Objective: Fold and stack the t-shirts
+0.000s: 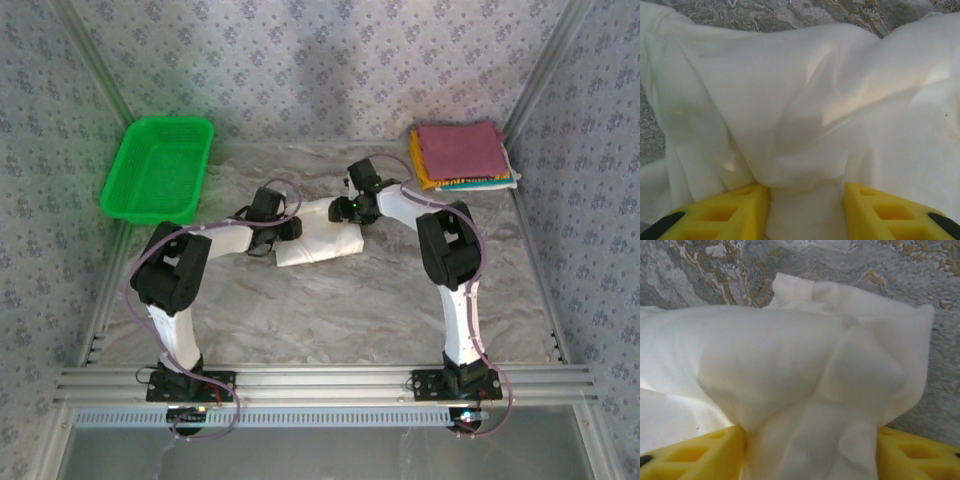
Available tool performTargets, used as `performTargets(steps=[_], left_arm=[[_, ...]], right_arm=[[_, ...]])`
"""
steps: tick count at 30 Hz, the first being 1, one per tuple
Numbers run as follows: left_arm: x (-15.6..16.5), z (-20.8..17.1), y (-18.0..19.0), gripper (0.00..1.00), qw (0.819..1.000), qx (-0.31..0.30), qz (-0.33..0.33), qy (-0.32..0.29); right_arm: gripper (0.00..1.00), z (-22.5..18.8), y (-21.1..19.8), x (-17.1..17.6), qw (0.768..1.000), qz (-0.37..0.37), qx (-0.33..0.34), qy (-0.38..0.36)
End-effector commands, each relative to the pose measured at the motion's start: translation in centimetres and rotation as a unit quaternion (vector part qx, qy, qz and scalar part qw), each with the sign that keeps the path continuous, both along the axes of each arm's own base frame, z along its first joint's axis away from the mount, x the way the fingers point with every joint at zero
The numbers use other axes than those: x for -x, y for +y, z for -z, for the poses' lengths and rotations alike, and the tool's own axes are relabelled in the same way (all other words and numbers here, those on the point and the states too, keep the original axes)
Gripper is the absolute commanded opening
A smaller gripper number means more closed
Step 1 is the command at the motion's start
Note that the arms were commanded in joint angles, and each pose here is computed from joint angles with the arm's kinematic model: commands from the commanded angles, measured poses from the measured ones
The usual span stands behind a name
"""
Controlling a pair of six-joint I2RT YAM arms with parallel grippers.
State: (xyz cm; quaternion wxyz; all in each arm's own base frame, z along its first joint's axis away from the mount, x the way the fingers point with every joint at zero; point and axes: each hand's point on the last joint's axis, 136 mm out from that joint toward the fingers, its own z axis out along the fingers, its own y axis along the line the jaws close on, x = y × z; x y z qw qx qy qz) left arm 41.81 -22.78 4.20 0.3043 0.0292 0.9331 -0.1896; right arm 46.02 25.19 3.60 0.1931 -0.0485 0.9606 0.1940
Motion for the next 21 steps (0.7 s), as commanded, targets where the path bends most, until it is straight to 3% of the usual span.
performTargets(steps=[1,6,10,15,21], left_arm=[[1.1,2.2,1.5,0.43,0.999,-0.023,-0.016,0.028],[0.8,0.9,2.2,0.44,0.999,-0.016,-0.028,0.013],[0.5,-2.1,2.8,0.57,0.999,0.007,-0.044,-0.018],[1.0,-9.6,4.0,0.74,0.99,0.046,-0.069,-0.111],[3.4,-15.6,4.7,0.83,0.98,0.063,-0.055,-0.182]], right_arm=[[0.52,3.3,1.2,1.6,0.998,-0.009,-0.026,0.054],[0.2,3.8,1.6,1.2,0.996,0.001,-0.067,0.066],[0.01,2.7,0.2,0.3,0.995,0.013,-0.082,0.053],[0.0,0.2,-1.3,-0.9,0.997,-0.004,-0.079,0.025],[0.0,-4.3,-4.3,-3.2,0.998,-0.042,-0.035,-0.033]])
